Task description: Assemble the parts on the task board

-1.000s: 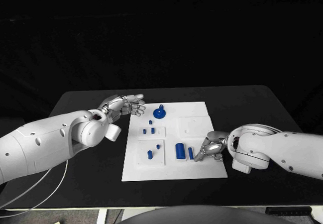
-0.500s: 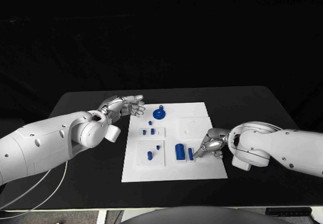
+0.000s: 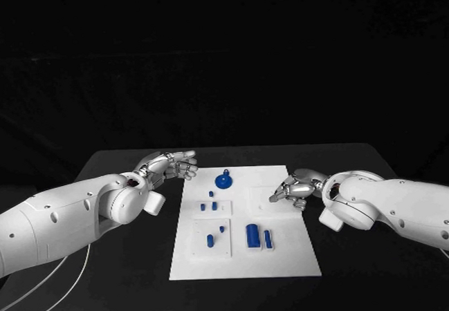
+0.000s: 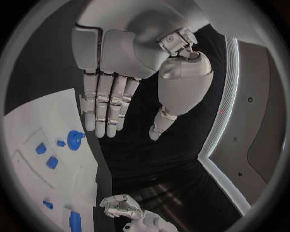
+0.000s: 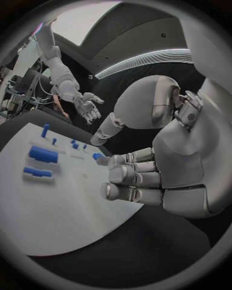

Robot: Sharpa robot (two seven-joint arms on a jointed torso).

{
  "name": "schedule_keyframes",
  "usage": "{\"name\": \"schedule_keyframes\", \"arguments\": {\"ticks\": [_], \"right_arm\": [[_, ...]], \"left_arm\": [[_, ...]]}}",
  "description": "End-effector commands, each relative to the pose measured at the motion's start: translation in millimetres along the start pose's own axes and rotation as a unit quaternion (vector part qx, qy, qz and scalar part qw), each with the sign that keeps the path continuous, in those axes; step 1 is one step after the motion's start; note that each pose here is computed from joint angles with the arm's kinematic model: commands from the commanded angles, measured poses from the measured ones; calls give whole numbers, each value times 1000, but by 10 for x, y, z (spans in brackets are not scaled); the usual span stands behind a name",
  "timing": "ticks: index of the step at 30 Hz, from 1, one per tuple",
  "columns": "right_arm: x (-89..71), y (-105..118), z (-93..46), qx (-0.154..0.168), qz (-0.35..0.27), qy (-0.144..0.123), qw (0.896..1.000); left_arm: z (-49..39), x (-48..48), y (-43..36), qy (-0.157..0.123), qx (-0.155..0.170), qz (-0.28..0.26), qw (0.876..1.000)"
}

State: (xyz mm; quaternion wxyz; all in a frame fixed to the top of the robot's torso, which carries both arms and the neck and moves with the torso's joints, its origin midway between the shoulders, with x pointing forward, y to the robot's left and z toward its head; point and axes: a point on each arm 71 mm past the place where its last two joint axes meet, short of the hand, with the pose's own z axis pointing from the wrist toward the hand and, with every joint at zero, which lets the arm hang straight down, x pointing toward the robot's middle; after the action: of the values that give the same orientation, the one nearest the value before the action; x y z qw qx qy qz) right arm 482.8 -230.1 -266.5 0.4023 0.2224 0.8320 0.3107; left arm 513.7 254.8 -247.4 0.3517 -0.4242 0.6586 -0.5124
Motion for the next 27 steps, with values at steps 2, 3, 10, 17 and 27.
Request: {"name": "schedule_keyframes", "arguments": {"ticks": [2, 3, 10, 17, 27], "right_arm": [[-282, 120, 91, -81, 104, -55, 990], [-353, 131, 124, -88, 113, -65, 988], [-726, 190, 309, -120, 168, -119, 971], [-891, 218, 401, -140, 204, -137, 959], [-962, 206, 431, -151, 222, -138, 953]], "left_arm": [[47, -116, -122, -28, 27, -3, 999], [60, -146, -147, -34, 30, -3, 999], [173, -318, -301, -70, 47, -17, 996], [310, -386, -330, -91, 60, -25, 994], [387, -409, -355, -104, 71, -29, 992]]}}
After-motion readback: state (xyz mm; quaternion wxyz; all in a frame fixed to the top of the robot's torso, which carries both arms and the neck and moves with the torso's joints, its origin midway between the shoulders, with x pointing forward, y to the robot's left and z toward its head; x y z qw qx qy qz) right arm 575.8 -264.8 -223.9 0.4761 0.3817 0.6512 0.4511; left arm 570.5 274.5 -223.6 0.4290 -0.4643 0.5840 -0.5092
